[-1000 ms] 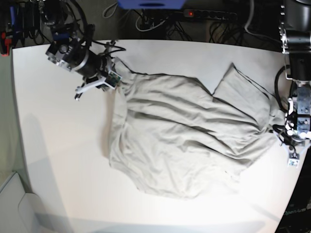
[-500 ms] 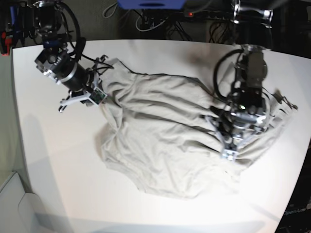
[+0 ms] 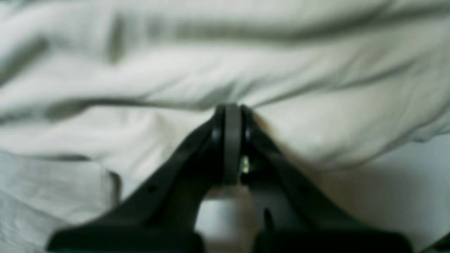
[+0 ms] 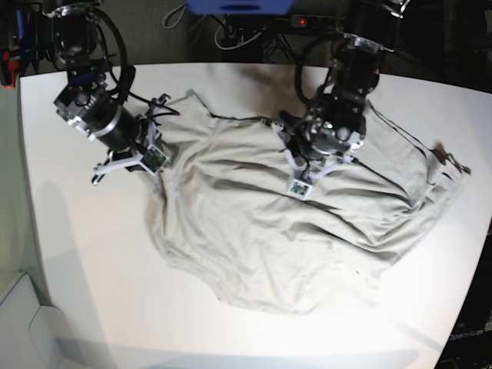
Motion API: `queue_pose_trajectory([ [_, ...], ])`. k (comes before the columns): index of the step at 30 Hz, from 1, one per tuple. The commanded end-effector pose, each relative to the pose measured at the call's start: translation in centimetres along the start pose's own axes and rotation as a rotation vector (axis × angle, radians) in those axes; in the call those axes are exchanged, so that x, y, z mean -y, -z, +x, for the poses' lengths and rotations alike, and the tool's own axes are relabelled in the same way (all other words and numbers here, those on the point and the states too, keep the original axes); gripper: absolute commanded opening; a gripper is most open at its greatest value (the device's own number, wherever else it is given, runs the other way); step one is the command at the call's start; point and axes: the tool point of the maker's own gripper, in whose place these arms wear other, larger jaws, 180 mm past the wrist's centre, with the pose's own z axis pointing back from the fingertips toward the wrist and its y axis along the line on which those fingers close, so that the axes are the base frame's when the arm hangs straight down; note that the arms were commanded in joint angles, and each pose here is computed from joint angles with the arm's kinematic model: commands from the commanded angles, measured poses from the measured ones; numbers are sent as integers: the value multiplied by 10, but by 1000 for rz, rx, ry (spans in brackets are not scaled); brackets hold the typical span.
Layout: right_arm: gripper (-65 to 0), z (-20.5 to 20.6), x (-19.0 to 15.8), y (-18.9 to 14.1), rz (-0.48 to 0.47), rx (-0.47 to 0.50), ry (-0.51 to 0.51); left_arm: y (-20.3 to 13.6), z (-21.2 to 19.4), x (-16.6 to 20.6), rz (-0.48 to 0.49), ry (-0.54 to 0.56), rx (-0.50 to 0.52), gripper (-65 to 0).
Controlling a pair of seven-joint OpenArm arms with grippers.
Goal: Layout the t-shirt on the table in an organized manner, then fold the t-shirt properly
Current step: 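Move the left gripper across the shirt and grasp the fabric, then pull the shirt apart with both grippers, spreading it flat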
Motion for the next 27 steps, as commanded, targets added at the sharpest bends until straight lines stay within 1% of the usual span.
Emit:
queue_pose_trajectory([
  [1,-629,10,7,-3,-14,38,-9,1,-13,-14,46,9,-54,-649],
  [2,-627,10,7,-3,-14,37,-9,1,-19,-22,60,18,-62,-649],
  [6,-614,8,24,-6,-65,37,17,-2,-47,-45,108,53,-89,-649],
  [8,-597,17,34,-5,-90,60,20,-4,-56,-59,133,69,-109,-649],
  [10,-572,19,45,-6,-118,52,23,-9,-64,-79,172,69,-125,-649],
  [14,-531,24,64,-3,-151,9,12,-23,-77,-124,261,8,-140,-649],
  [17,-524,38,74,2,-180,13,27,-36,-80,-158,329,-30,-138,-649],
  [20,-524,55,81,6,-195,31,42,-48,-85,-188,390,-45,-130,-649],
  [23,-524,69,81,13,-184,31,20,-59,-87,-211,440,-85,-109,-649],
  [27,-524,87,65,30,-120,11,-49,-81,-87,-246,521,-176,-69,-649],
])
